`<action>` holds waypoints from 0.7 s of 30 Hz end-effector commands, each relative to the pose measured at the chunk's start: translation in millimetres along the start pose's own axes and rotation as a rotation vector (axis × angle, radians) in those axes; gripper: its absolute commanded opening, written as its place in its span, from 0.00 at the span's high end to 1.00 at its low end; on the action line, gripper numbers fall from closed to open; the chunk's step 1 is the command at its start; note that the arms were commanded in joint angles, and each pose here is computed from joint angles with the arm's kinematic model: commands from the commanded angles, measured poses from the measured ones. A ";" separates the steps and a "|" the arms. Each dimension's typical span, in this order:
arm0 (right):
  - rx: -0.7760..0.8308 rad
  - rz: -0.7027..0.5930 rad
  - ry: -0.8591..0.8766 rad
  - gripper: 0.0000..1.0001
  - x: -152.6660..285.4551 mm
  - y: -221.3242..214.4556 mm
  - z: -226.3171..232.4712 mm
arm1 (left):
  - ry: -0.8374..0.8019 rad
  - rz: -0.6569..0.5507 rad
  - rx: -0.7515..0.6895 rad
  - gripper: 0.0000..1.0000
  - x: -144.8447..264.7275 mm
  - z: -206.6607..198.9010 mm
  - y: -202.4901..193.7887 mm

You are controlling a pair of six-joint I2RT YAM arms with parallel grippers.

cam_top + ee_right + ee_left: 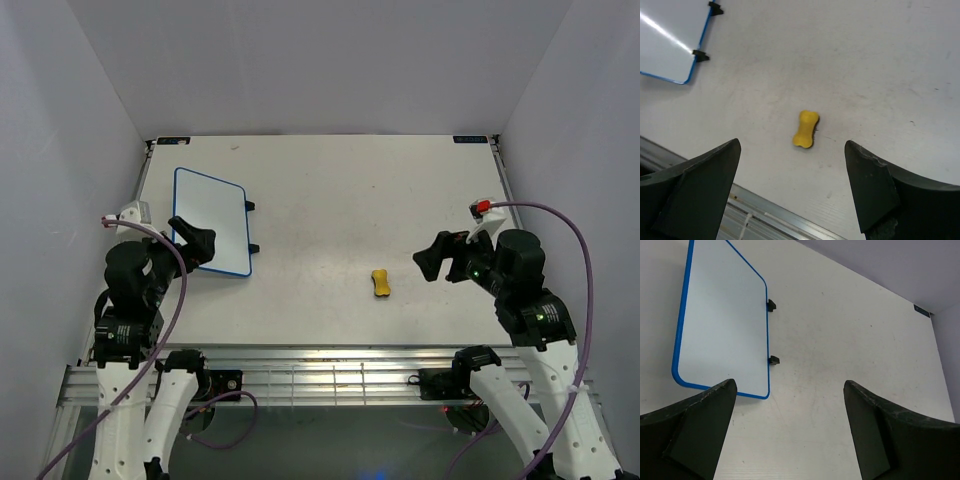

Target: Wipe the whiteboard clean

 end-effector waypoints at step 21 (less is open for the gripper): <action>0.101 -0.137 -0.361 0.10 64.2 19.8 -32.9 | 0.059 -0.177 -0.265 0.02 71.4 15.5 22.7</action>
Point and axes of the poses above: each gripper's point midway between its finger pads, its own x axis back along the fingers, its own z axis along the line the jaws close on, y = z × x, the point moved 4 cm from there along x, back along the fingers, and after that the axes turned 1 degree about -x, right-handed, at the moved point
